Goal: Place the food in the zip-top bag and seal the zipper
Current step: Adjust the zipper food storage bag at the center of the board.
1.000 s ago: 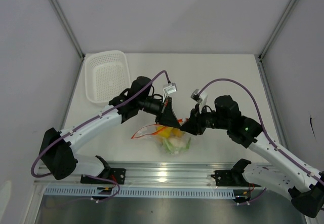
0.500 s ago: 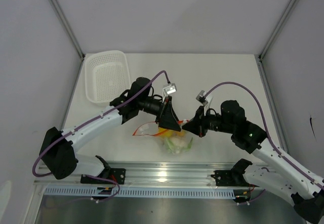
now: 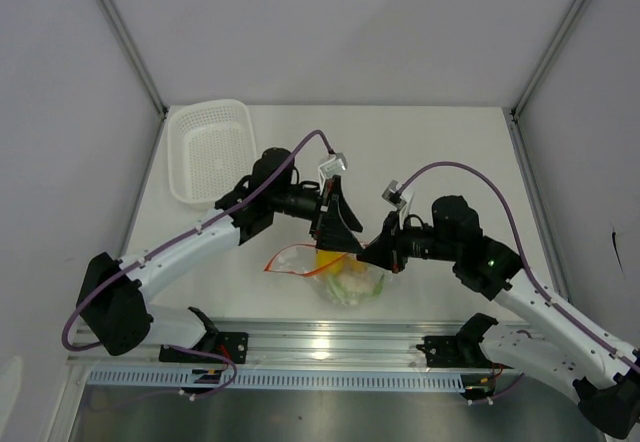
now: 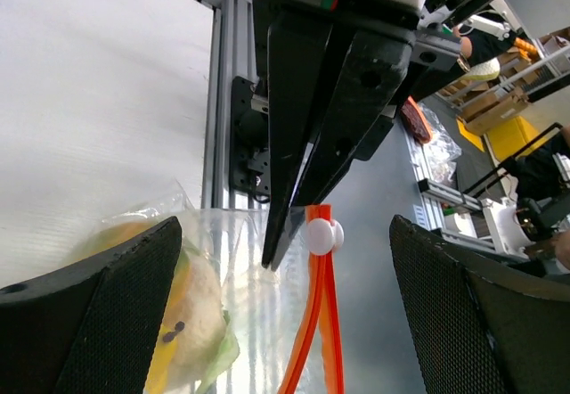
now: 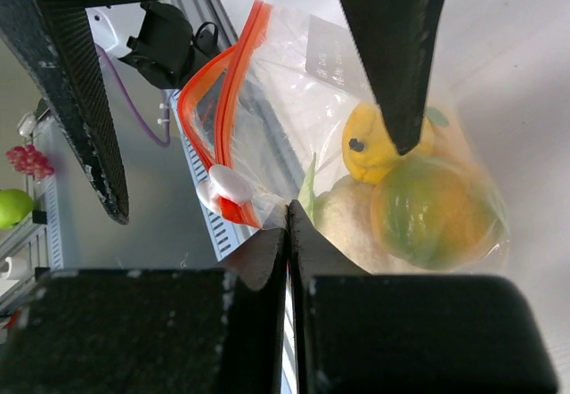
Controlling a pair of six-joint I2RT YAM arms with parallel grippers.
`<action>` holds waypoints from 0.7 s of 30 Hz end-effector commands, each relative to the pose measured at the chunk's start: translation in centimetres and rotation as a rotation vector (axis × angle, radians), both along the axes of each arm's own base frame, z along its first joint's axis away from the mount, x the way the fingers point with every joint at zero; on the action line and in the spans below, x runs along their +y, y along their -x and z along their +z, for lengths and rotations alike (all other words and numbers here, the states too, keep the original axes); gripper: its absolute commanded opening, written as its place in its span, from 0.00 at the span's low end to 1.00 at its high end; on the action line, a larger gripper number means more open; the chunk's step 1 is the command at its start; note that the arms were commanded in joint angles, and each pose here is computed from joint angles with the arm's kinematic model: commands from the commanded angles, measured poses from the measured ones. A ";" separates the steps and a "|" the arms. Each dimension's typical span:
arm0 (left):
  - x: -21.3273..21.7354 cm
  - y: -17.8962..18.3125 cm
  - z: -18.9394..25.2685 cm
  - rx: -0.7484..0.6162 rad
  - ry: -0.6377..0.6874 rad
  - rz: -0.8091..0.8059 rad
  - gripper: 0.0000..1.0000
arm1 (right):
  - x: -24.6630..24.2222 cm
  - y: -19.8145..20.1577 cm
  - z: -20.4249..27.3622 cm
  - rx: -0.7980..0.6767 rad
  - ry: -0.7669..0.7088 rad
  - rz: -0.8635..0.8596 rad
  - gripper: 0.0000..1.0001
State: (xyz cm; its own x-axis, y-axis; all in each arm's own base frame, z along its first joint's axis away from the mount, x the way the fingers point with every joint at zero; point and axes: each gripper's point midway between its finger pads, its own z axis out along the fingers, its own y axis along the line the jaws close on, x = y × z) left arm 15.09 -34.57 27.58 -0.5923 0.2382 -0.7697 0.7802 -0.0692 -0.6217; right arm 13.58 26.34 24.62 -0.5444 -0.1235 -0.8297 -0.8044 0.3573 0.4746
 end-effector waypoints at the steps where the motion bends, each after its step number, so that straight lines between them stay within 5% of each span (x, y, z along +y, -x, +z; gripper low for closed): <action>1: -0.5 -0.2 3.5 -0.121 0.097 0.028 0.99 | 0.6 0.1 2.1 -0.024 -0.062 0.027 0.00; 7: -0.4 -0.3 3.2 -0.256 0.081 0.124 0.98 | 0.6 -0.4 2.2 -0.003 -0.056 0.000 0.00; 16: 0.8 -0.4 3.3 -0.414 0.106 0.234 0.57 | 0.8 -1.3 2.1 0.081 -0.037 -0.038 0.00; 21: 0.6 -0.1 2.1 -0.469 0.069 0.240 0.58 | 1.2 -1.2 3.6 0.102 -0.058 -0.025 0.00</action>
State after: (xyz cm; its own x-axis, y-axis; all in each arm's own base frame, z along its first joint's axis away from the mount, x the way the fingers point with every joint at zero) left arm 14.70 -33.92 29.71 -0.2997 0.0844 -0.9503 0.9525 0.0823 -0.2931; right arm 14.89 27.13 24.58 -0.6544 -0.1115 -0.7479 -0.7187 0.3993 0.5693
